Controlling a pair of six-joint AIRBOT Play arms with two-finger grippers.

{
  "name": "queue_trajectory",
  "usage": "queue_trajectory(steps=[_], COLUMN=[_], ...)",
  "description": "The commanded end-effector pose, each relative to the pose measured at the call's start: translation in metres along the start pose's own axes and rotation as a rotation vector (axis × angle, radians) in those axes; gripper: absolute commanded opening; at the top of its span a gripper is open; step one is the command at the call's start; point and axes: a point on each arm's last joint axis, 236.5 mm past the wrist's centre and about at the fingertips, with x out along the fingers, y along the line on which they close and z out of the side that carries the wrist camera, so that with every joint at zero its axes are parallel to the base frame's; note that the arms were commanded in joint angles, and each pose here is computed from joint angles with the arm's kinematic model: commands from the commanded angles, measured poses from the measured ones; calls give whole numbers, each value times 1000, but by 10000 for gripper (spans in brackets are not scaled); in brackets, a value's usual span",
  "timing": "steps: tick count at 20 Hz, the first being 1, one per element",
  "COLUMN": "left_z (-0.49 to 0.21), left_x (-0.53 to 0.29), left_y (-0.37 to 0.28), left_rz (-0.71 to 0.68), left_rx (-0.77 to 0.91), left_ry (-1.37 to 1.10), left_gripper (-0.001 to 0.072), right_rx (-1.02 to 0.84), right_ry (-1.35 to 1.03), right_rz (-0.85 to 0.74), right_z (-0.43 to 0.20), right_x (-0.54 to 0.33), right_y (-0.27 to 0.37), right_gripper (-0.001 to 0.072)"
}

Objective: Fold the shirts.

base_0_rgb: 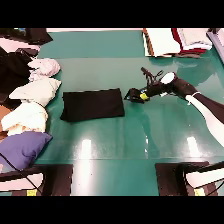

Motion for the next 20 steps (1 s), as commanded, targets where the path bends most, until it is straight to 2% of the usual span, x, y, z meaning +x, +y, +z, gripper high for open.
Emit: queue_trajectory(steps=[1, 3, 5, 6, 9, 14, 20], left_z=[-5, -5, -5, -5, -5, -11, -20], left_x=[11, 11, 12, 11, 13, 21, 24], left_y=[-7, -7, -8, -10, -15, -59, -102], left_rz=[-18, -18, -23, -29, -34, -104, -173], left_rx=[10, 9, 7, 5, 9, 69, 124], left_ry=[20, 21, 24, 23, 23, 44, 64], left_gripper=[25, 25, 25, 25, 24, 24, 24], right_rx=[92, 62, 8, -25, -118, -228, -81], right_ry=[-9, 26, 52, 59, 55, -62, -338], right_rz=[86, 105, 121, 129, 155, 77, -160], right_z=[2, 1, 3, 3, 9, 48, 74], right_x=[29, 54, 78, 88, 102, 47, -131], right_y=[3, 19, 39, 51, 85, 79, -50], right_gripper=[569, 566, 463, 384, 15, 18, 17])
